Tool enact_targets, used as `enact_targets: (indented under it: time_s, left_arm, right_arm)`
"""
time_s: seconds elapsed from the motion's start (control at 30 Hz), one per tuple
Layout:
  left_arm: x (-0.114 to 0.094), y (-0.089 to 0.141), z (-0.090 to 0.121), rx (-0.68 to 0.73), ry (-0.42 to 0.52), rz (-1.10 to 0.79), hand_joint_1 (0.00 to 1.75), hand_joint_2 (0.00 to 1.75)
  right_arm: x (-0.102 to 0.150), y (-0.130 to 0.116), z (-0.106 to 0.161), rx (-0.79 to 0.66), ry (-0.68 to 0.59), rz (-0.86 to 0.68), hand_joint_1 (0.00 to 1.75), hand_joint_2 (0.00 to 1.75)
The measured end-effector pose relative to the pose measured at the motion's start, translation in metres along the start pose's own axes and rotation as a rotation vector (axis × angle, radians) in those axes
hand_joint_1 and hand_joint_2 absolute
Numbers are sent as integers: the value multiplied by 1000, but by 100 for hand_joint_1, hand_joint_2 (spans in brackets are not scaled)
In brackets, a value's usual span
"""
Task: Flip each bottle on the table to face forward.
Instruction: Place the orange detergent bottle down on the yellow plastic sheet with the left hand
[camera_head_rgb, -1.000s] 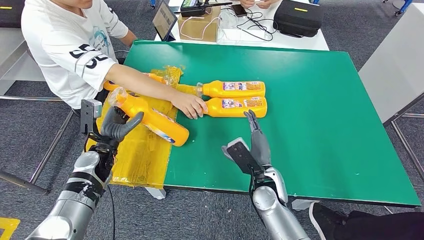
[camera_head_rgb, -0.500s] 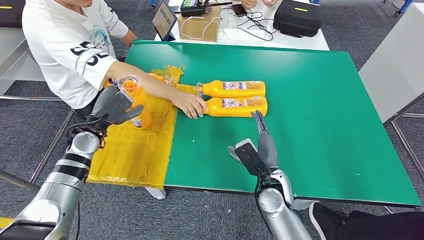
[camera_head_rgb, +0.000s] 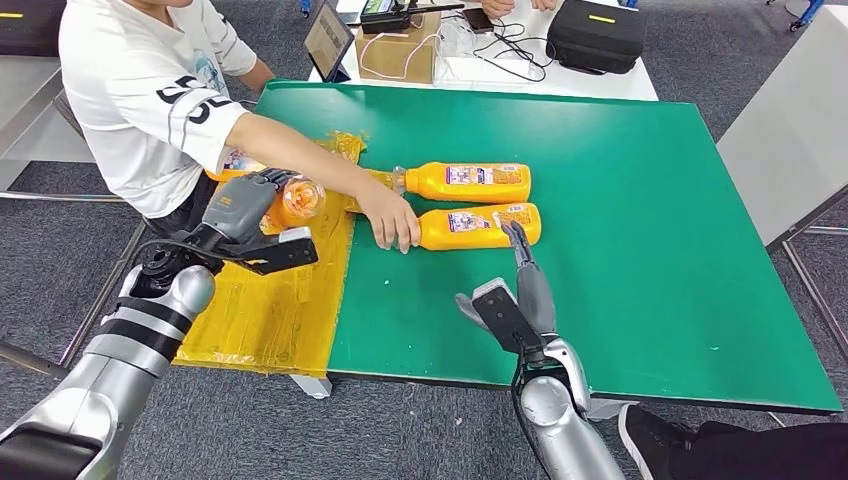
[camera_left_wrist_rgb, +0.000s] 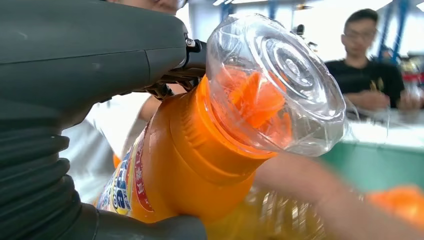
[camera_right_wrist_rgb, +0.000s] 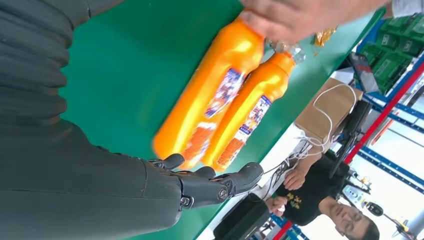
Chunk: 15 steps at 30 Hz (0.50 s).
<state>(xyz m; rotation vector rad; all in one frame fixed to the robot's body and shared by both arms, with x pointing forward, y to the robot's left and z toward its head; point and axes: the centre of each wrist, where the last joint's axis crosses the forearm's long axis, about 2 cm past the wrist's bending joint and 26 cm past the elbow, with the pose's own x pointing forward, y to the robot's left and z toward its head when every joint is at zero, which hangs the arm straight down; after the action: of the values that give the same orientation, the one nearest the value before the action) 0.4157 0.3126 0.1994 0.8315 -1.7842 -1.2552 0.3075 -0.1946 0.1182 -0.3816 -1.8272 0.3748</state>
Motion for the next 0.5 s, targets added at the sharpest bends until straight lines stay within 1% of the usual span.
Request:
enact_targets:
  time_s: [0.13, 0.23, 0.33, 0.5]
  left_arm:
    - [2, -2, -4, -102, -60, -81, 175, 175]
    - [3, -5, -8, -168, -85, -127, 175, 175]
    - [2, -10, -13, -239, -87, -175, 175, 175]
    - [-3, -19, -18, -334, -61, -237, 175, 175]
  right_arm:
    - [1, 0, -2, 11, -6, -5, 0, 175]
    - [3, -1, -6, 15, -15, -8, 0, 175]
    - [5, -2, -9, 19, -23, -12, 0, 175]
    - [12, -2, -18, 14, -43, -26, 0, 175]
